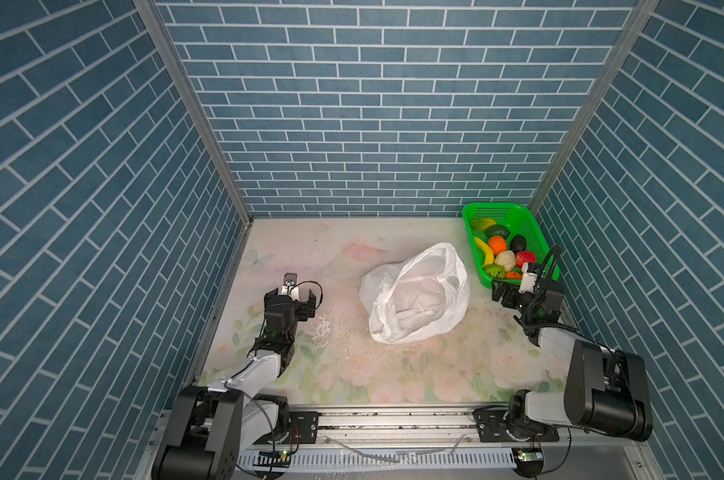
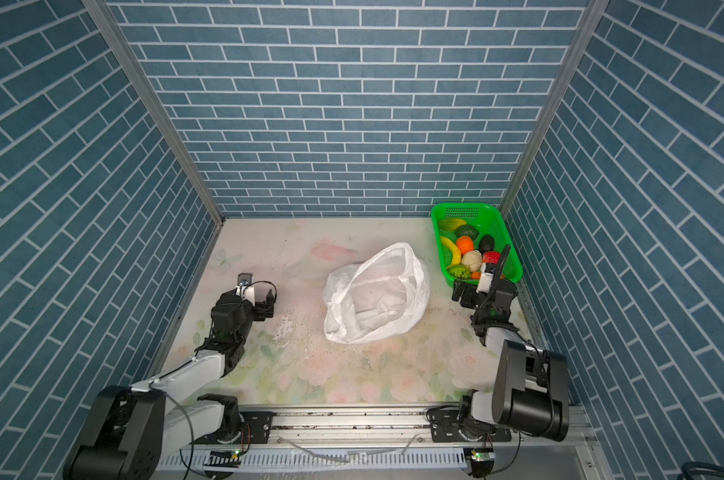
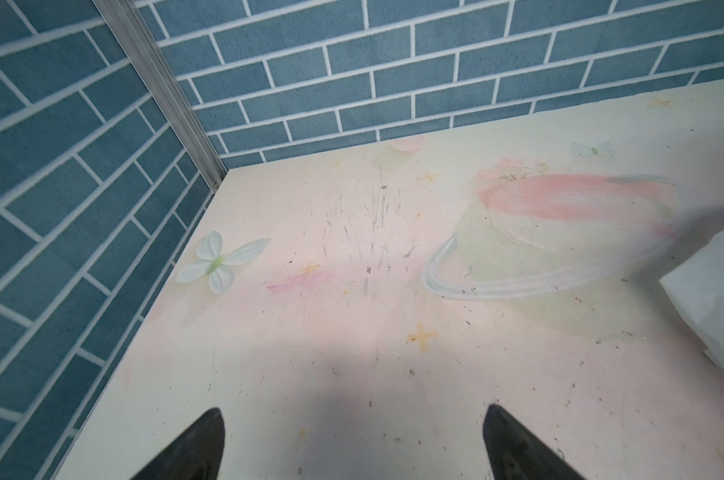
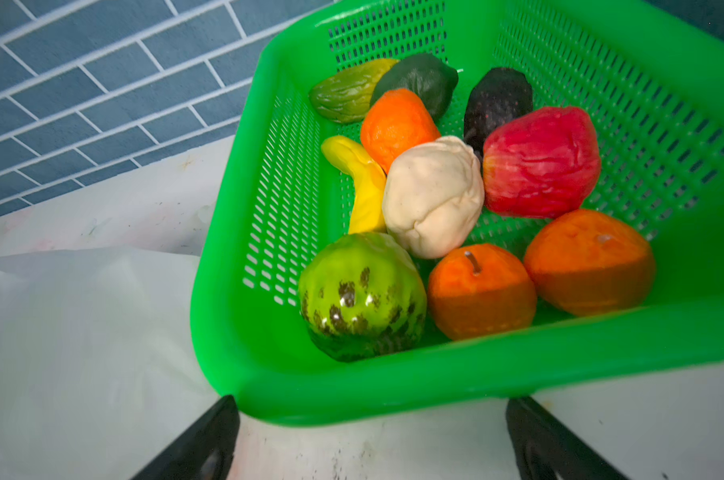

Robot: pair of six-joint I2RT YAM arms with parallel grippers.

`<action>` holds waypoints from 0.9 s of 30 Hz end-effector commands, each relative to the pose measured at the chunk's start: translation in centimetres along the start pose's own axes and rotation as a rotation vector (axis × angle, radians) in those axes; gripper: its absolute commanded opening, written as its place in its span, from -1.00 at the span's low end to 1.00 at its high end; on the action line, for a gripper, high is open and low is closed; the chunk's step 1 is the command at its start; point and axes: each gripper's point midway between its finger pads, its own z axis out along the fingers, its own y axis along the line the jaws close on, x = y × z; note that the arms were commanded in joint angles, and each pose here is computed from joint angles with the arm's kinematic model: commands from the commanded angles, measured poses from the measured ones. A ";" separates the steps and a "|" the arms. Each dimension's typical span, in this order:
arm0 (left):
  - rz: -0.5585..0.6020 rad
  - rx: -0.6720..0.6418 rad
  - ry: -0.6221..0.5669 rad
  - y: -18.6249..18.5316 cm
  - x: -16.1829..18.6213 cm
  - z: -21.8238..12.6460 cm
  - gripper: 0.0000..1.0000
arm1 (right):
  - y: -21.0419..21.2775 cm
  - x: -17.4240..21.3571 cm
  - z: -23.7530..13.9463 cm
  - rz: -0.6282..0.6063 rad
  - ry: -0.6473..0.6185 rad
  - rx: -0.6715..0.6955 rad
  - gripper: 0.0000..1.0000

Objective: Untie the knot of the plastic bag and take out the fruit

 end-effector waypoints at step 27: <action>-0.023 -0.063 -0.071 1.2 0.4 4.1 0.92 | 0.5 1.1 1.3 -0.171 -0.147 0.050 0.98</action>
